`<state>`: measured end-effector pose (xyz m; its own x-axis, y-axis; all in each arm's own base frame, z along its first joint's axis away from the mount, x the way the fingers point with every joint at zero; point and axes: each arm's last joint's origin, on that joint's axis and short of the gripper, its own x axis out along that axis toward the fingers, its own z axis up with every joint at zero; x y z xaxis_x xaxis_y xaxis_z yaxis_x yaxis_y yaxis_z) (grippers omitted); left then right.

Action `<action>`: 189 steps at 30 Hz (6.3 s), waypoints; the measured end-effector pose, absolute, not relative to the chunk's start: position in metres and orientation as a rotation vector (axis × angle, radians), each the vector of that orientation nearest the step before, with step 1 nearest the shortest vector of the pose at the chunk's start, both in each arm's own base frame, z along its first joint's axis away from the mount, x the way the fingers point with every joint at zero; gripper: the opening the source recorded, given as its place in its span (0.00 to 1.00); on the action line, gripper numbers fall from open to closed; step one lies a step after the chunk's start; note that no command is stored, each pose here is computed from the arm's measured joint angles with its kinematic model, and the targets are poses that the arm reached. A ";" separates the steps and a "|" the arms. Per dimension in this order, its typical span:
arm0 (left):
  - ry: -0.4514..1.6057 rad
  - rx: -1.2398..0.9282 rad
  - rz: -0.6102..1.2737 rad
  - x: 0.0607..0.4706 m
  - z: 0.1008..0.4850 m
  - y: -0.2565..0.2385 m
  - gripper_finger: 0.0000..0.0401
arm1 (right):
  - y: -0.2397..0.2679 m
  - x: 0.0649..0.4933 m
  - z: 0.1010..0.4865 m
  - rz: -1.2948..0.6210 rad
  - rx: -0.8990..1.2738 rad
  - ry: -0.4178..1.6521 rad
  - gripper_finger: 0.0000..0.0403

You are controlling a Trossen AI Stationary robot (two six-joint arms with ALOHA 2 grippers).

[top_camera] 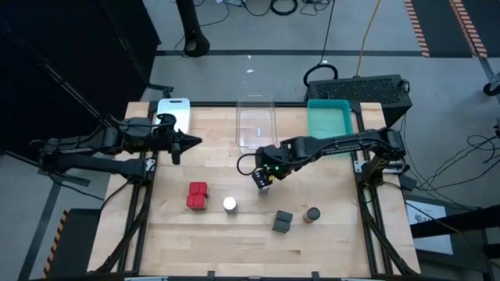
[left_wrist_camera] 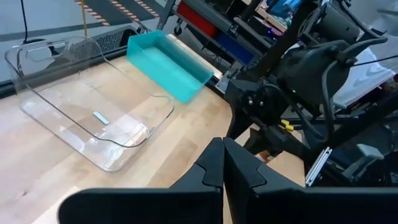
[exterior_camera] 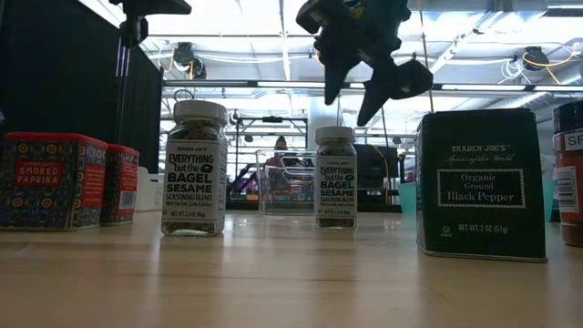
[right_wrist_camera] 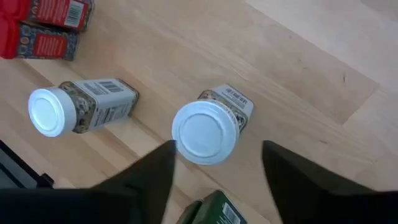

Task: Sort spices by type
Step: Put the right white seasoning bottle into the green bin, then put the top red seasoning can into the white bin

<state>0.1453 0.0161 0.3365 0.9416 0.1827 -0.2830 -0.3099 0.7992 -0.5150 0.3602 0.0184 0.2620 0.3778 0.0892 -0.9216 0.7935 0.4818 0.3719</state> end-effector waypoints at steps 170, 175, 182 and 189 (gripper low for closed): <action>0.065 -0.558 0.766 0.144 0.336 0.060 0.01 | -0.278 0.160 0.240 -1.059 1.083 1.181 0.69; 0.066 -0.571 0.738 0.149 0.336 0.061 0.01 | -0.264 0.153 0.271 -1.068 1.034 1.084 0.69; 0.073 -0.670 0.676 0.156 0.333 0.061 0.01 | -0.213 0.154 0.329 -1.017 0.912 0.885 0.66; 0.157 -0.683 0.531 0.171 0.327 0.048 0.01 | -0.152 0.174 0.374 -0.811 0.735 0.659 0.62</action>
<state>0.1714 0.0479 0.3271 0.8561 0.4151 -0.3079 -0.5158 0.6493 -0.5589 0.1738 -0.1521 0.3743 0.5242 -0.3969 -0.7535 0.8189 0.4777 0.3180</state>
